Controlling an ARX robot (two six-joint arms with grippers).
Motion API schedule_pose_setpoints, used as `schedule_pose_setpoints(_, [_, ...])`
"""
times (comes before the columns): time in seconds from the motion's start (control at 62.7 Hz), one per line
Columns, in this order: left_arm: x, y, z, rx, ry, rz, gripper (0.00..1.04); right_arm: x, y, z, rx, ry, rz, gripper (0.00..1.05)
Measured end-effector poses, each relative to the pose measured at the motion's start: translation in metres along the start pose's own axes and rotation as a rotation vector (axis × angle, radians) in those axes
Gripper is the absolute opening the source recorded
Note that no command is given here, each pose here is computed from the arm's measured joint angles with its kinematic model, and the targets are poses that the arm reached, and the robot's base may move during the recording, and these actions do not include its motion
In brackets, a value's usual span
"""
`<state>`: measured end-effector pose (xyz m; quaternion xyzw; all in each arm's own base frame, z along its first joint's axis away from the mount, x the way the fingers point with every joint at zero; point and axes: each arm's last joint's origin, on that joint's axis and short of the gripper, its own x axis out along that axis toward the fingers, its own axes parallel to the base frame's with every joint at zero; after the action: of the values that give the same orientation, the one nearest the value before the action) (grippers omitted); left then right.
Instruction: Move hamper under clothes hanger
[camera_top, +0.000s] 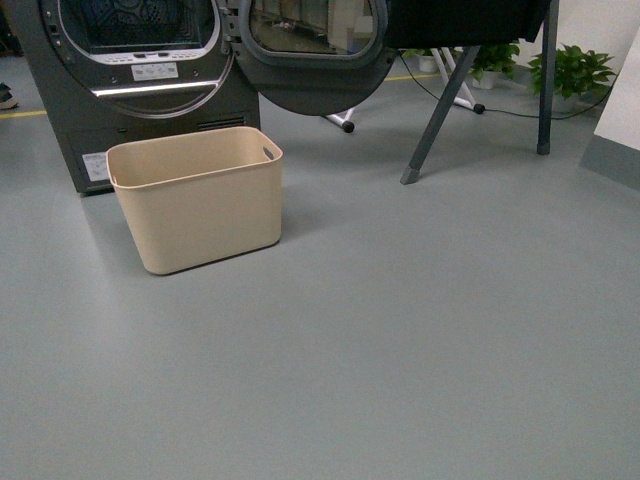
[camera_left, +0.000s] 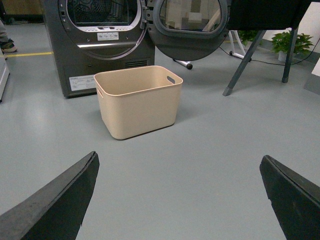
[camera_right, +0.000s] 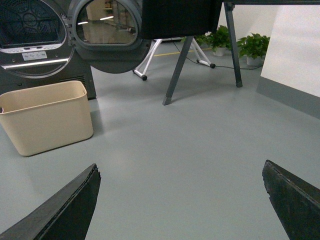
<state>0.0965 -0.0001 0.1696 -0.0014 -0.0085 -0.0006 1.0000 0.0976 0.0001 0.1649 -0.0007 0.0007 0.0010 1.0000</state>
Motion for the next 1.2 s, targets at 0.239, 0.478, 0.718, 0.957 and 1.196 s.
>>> schedule_pose_setpoints(0.239, [0.0001,0.0,-0.0001,0.0,0.001,0.0,0.98,0.0,0.0,0.0,0.0,0.0,0.0,0.97])
schedule_pose_setpoints(0.478, [0.0001,0.0,-0.0001,0.0,0.001,0.0,0.98,0.0,0.0,0.0002,0.0,-0.001,0.0,0.97])
schedule_pose_setpoints(0.718, [0.0,0.0,-0.0001,0.0,0.001,0.0,0.98,0.0,0.0,0.0,0.0,0.0,0.0,0.97])
schedule_pose_setpoints(0.957, [0.0,0.0,0.0,0.0,0.0,0.0,0.98,0.0,0.0,0.0,0.0,0.0,0.0,0.97])
schedule_pose_setpoints(1.196, [0.0002,0.0,-0.0003,0.0,0.004,0.0,0.98,0.0,0.0,0.0,0.0,0.0,-0.001,0.97])
